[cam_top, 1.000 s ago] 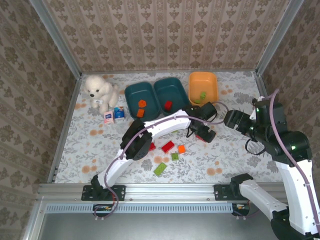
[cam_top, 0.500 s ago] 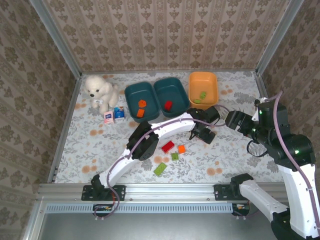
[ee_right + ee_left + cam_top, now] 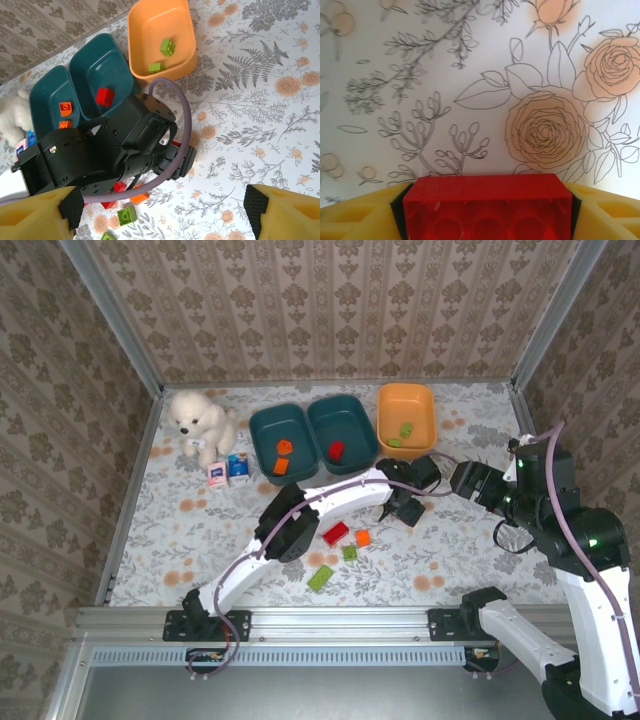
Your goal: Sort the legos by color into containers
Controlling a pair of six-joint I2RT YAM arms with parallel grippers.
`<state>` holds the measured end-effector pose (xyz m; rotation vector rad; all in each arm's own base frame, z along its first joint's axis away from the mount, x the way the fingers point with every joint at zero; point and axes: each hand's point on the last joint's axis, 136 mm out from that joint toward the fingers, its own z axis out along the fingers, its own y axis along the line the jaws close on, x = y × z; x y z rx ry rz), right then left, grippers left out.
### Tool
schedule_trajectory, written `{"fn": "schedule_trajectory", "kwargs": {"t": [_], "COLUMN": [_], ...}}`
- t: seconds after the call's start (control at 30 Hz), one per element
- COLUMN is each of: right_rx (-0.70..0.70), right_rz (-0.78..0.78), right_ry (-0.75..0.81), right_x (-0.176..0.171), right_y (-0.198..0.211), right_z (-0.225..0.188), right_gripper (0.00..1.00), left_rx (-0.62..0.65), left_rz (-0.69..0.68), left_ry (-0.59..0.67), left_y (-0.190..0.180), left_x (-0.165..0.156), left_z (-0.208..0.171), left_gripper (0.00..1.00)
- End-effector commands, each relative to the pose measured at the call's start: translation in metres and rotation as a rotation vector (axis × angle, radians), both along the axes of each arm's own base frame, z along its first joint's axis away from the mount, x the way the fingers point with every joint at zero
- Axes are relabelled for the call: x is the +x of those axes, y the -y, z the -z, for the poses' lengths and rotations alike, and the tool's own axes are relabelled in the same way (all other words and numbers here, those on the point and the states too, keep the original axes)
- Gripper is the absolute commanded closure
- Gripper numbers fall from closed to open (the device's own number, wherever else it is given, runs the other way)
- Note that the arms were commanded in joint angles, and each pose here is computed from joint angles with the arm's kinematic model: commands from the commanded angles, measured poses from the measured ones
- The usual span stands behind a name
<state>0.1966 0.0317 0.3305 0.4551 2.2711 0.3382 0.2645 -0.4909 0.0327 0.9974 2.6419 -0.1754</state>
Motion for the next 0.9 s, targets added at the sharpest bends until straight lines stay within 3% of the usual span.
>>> {"fn": "schedule_trajectory", "kwargs": {"t": [0.0,0.17,0.33,0.43,0.53,0.7,0.87], "right_rx": [-0.004,0.039,0.093,0.092,0.073,0.072,0.077], "right_rz": [-0.011,-0.069,-0.107,-0.105,-0.101,-0.074,-0.073], "right_ry": [-0.013,-0.013,-0.038,-0.044,-0.074,-0.051,-0.013], "right_x": [-0.003,0.005,0.018,0.022,0.024,0.023,0.017], "right_y": [0.0,-0.015,-0.029,-0.03,-0.028,-0.024,-0.022], "right_z": [0.0,0.002,0.011,0.012,0.02,0.016,0.013], "right_gripper": [0.14,0.14,0.15,0.15,0.15,0.14,0.13], "left_rx": [-0.086,-0.167,-0.242,-0.281,-0.273,-0.204,-0.157], "left_rz": [-0.076,-0.162,-0.257,-0.28,-0.234,-0.148,-0.181], "left_ry": [0.1,0.148,0.147,0.112,0.064,-0.048,-0.107], "left_y": [-0.022,-0.054,-0.075,-0.078,-0.067,-0.045,-0.039], "left_x": [0.031,0.074,0.119,0.129,0.104,0.029,0.009], "left_z": [-0.083,-0.124,-0.134,-0.136,-0.129,-0.089,-0.055], "left_gripper": [0.26,0.26,0.28,0.28,0.22,0.13,0.05]}}
